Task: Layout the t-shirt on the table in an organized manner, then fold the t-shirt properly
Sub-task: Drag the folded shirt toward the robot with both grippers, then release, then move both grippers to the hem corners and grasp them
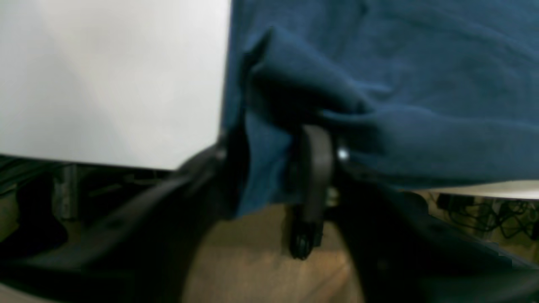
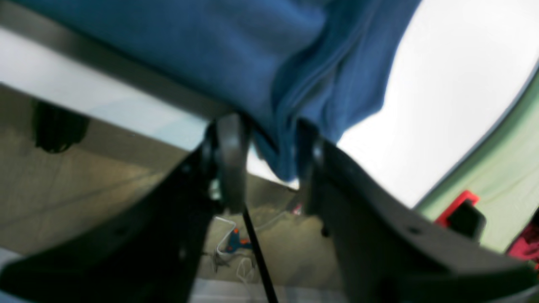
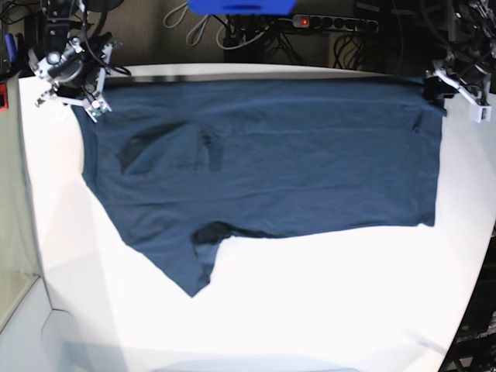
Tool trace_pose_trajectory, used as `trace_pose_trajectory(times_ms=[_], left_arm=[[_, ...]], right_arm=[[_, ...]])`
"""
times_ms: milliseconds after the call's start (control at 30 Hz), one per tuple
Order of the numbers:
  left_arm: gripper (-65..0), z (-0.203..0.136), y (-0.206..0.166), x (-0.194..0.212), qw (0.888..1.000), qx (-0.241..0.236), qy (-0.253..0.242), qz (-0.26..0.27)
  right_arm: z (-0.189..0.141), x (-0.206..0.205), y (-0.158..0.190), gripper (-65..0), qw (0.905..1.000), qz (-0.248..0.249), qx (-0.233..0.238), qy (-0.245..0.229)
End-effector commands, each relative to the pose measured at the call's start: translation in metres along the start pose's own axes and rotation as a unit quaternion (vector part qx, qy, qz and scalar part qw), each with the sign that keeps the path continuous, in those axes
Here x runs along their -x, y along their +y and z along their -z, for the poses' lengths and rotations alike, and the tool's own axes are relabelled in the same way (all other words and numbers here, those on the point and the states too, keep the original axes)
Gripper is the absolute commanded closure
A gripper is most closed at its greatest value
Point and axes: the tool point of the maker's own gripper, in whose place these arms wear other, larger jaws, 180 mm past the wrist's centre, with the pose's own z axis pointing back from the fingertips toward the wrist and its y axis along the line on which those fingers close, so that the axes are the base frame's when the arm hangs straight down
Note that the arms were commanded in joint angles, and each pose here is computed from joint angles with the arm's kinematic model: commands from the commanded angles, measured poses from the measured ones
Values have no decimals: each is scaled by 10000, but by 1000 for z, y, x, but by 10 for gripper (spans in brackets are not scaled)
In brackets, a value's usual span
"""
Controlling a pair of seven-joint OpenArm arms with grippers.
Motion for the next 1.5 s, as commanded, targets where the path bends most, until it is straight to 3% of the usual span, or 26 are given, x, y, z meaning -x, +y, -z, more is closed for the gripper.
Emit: trace_pose_trajectory(times_ms=[0, 333, 567, 767, 900, 1133, 1267, 1467], left_arm=[[-295, -8, 13, 0, 9997, -216, 90, 50], [-303, -33, 47, -14, 9963, -688, -370, -363], [-305, -51, 70, -35, 9886, -987, -893, -696], [-305, -61, 82, -63, 9802, -1133, -1384, -849], [-306, -59, 78, -92, 9747, -1045, -1760, -900], [-313, -42, 57, -150, 9664, -873, -2261, -860], [-384, -19, 34, -173, 9727, -833, -2090, -566], [-546, 7, 4, -189, 9814, -851, -1716, -101]], right_arm=[[-8, -4, -6, -240, 9998, -75, 109, -117], [-23, -9, -10, -255, 9992, -168, 265, -257], [-30, -3, -52, -255, 9963, 258, 789, -236], [-41, -7, -96, -256, 9877, 715, 1336, -375], [-44, -27, -108, -256, 9842, 776, 1467, -623], [-46, -106, -114, -260, 9815, 433, 1418, -1210], [-40, -152, -119, -327, 9837, 329, 1274, -1228], [-15, -209, -141, -413, 9855, 612, 849, -1334]])
